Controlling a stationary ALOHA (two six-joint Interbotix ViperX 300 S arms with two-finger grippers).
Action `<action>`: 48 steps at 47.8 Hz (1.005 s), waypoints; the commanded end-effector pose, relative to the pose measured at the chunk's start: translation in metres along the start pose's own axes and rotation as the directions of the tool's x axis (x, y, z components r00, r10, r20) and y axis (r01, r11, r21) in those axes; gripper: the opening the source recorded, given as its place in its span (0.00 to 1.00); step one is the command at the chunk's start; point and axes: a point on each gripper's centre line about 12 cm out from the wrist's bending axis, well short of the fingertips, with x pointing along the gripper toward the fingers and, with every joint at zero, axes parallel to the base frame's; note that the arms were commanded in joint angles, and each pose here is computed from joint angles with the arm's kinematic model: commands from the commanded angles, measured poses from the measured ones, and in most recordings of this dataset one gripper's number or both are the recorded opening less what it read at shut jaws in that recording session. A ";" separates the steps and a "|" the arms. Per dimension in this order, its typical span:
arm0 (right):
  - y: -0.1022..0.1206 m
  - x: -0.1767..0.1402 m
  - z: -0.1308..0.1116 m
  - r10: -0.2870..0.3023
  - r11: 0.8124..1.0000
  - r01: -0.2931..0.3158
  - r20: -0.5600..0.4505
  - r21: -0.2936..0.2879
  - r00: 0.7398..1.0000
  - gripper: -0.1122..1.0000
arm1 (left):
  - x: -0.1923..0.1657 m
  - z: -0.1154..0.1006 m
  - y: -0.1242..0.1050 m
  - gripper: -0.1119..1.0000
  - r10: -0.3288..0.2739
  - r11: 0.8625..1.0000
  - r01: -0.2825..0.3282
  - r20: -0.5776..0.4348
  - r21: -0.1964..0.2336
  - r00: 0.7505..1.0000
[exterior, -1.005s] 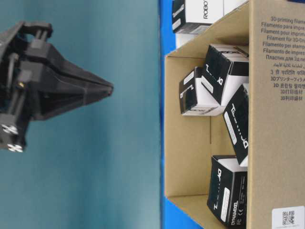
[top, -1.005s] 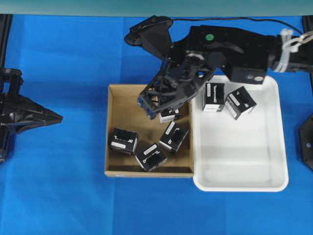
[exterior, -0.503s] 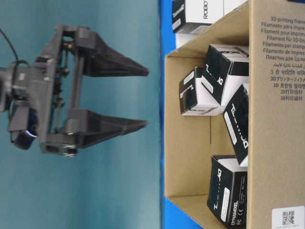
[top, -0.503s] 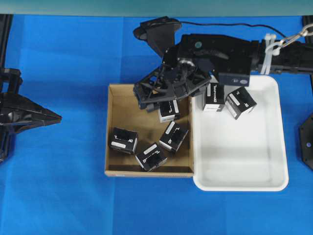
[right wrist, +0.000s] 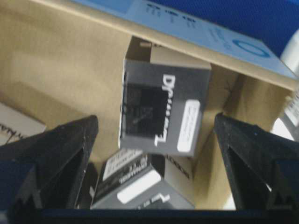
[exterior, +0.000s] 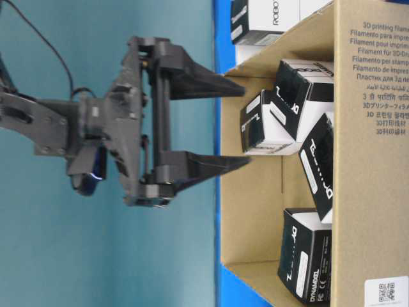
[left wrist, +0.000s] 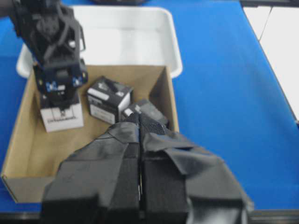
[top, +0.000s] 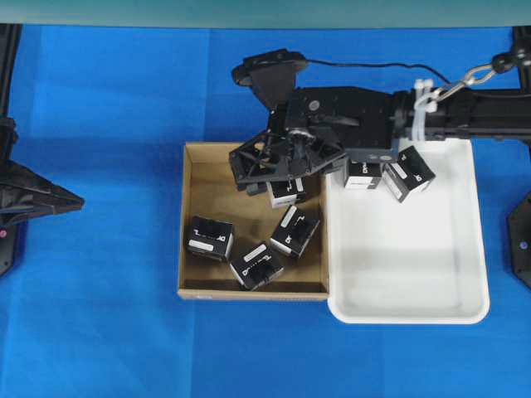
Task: Pick a box that is randomly placed inside the cardboard box.
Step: 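Lower the open right gripper over the black-white box near the box's top edge, then close the right gripper on the black-white Dynamixel box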
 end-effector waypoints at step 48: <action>0.015 0.025 -0.007 0.104 0.987 -0.110 0.058 0.117 0.993 0.62 | -0.001 0.005 0.000 0.04 -0.002 1.000 0.002 0.014 0.000 1.000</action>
